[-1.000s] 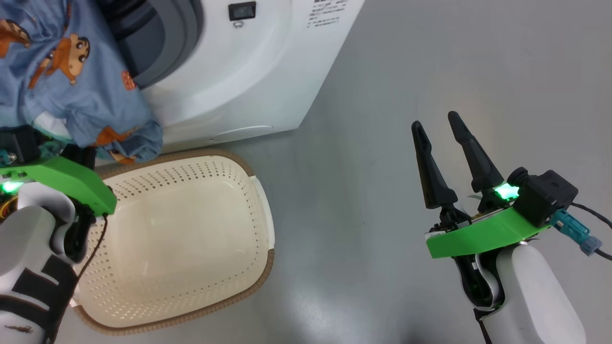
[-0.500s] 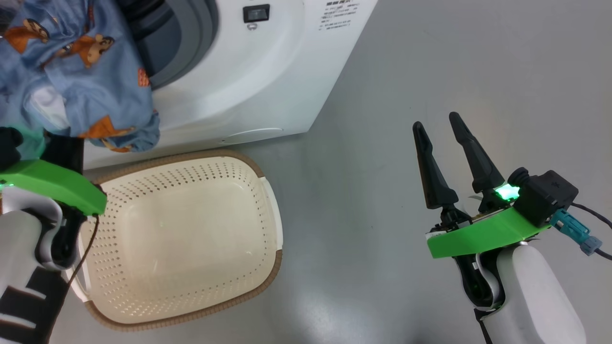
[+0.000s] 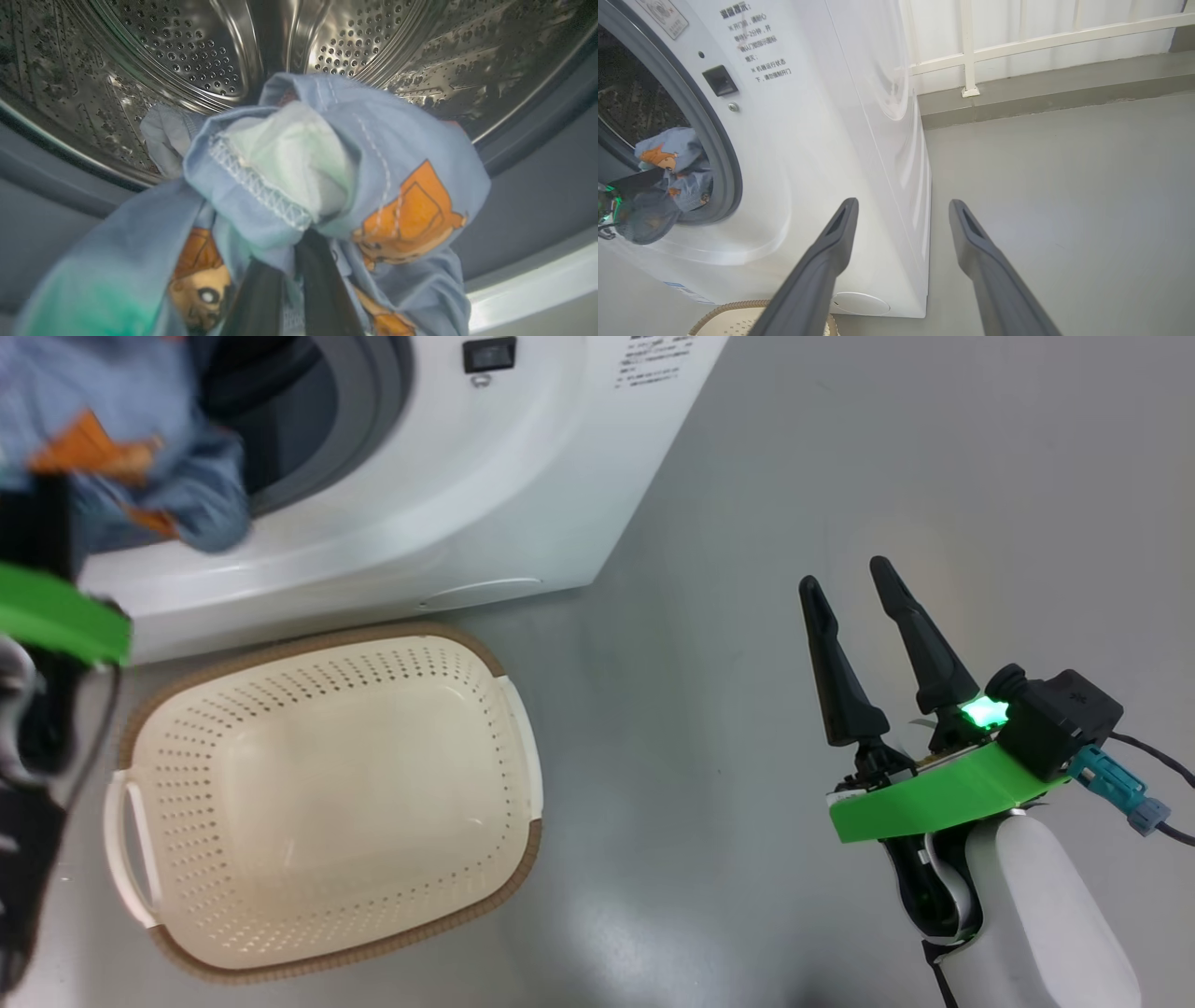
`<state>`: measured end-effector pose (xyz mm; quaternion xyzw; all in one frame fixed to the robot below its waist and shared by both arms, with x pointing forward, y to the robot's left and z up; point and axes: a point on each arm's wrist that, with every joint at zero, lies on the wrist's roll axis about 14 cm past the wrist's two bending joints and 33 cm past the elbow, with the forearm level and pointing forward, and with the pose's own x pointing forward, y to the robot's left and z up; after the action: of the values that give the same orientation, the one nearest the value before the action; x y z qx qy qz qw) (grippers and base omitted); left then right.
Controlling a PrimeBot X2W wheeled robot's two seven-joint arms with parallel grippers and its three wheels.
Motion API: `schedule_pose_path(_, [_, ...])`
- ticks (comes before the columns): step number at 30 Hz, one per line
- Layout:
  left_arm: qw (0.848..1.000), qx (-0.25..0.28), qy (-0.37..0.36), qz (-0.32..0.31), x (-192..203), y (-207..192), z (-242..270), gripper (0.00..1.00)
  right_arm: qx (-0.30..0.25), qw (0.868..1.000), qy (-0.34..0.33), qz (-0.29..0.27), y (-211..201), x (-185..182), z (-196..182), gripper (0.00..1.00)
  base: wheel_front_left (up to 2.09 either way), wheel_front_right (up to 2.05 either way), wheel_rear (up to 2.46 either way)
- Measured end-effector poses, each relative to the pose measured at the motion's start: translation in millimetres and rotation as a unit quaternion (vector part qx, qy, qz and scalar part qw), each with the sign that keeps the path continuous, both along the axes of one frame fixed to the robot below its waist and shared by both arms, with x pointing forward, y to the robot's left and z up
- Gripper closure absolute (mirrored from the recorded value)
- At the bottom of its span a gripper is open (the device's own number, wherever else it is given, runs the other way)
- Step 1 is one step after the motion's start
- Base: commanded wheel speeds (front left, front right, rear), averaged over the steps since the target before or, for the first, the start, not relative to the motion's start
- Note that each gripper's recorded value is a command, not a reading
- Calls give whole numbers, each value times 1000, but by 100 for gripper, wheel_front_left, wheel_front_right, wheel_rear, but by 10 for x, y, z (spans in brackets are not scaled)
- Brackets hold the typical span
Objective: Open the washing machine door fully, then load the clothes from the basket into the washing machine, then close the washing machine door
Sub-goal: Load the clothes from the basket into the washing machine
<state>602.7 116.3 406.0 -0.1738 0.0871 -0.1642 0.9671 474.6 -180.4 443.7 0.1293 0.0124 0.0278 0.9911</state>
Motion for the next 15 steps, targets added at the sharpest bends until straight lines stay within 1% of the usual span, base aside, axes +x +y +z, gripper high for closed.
schedule_pose_path(10, [999,33,8,-4,649,-150,36,100,-5,1000,17,-19,-148,-38,-125,0,0,0,0])
schedule_pose_path(12, [999,42,-1,-6,840,-215,74,100,-7,999,23,-24,-190,-49,-166,0,0,0,0])
schedule_pose_path(15, [999,47,-12,-6,1016,-282,125,100,-9,999,26,-28,-227,-43,-190,0,0,0,0])
